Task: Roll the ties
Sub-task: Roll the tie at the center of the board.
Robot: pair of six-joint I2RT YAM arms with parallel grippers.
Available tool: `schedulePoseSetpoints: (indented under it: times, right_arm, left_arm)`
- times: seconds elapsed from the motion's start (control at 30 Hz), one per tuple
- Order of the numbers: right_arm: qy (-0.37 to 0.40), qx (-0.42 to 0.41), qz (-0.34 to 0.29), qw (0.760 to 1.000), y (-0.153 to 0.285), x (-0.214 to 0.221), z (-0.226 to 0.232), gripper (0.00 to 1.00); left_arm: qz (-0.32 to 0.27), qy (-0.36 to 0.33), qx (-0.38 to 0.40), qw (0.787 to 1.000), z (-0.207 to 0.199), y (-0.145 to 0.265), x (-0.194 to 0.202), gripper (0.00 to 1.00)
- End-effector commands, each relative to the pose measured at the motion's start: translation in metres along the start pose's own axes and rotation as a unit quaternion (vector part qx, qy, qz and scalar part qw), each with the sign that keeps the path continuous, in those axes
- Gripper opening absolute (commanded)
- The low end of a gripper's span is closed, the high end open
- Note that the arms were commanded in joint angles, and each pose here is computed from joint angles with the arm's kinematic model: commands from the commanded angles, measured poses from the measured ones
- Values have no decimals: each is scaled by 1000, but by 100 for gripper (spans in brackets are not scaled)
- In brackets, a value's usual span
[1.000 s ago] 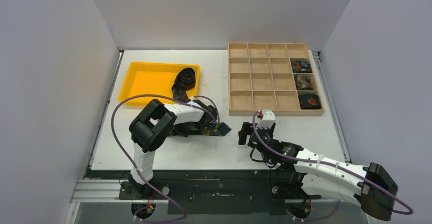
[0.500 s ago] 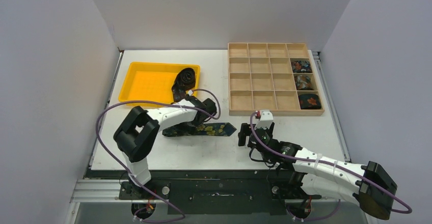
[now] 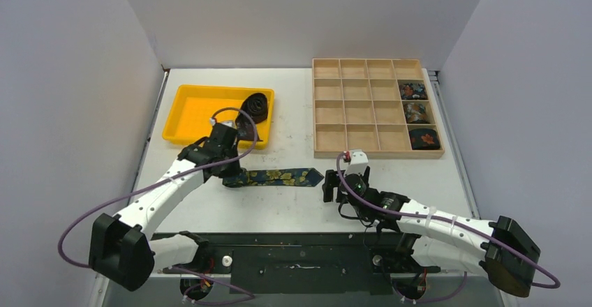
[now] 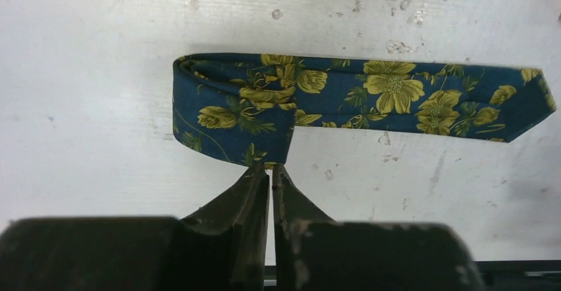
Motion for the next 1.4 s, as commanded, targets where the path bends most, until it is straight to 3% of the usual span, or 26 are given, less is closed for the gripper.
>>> schedulePoseSetpoints:
  times: [0.0, 0.17, 0.63, 0.8, 0.97, 1.13, 1.33, 1.37]
  right_arm:
    - [-18, -31, -18, 999, -3, -19, 18, 79]
    - [-21, -43, -16, 999, -7, -17, 24, 79]
    - [-25, -60, -5, 998, -25, -12, 41, 78]
    - [-24, -72, 5, 997, -31, -12, 51, 78]
    - [-20, -107, -3, 994, -29, -27, 69, 79]
    - [-30, -171, -8, 985, -34, -49, 107, 79]
    - [-26, -234, 1, 972, -56, -59, 169, 80]
    - [-17, -236, 2, 972, -60, -58, 178, 81]
  left_arm:
    - [3, 88, 170, 982, -26, -6, -7, 0]
    - [11, 120, 144, 982, -5, -25, -2, 0]
    - [72, 147, 109, 980, 0, -63, 7, 0]
    - [53, 160, 113, 979, -6, -62, -4, 0]
    - [5, 158, 123, 980, -5, -34, -27, 2]
    - [-61, 134, 120, 982, 8, 3, -52, 33]
    - [-129, 153, 85, 976, 44, 13, -61, 99]
    - [-132, 163, 84, 974, 49, 10, -58, 97]
Point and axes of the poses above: each gripper's point midway between its finger pads, its own y axis back along the fingers, its own z axis along the line the jaws close on, x = y × z, the point moved 1 cm from there along y, back along the fingers, and after that the axes turned 6 degrees about y, right-handed, at the moved point
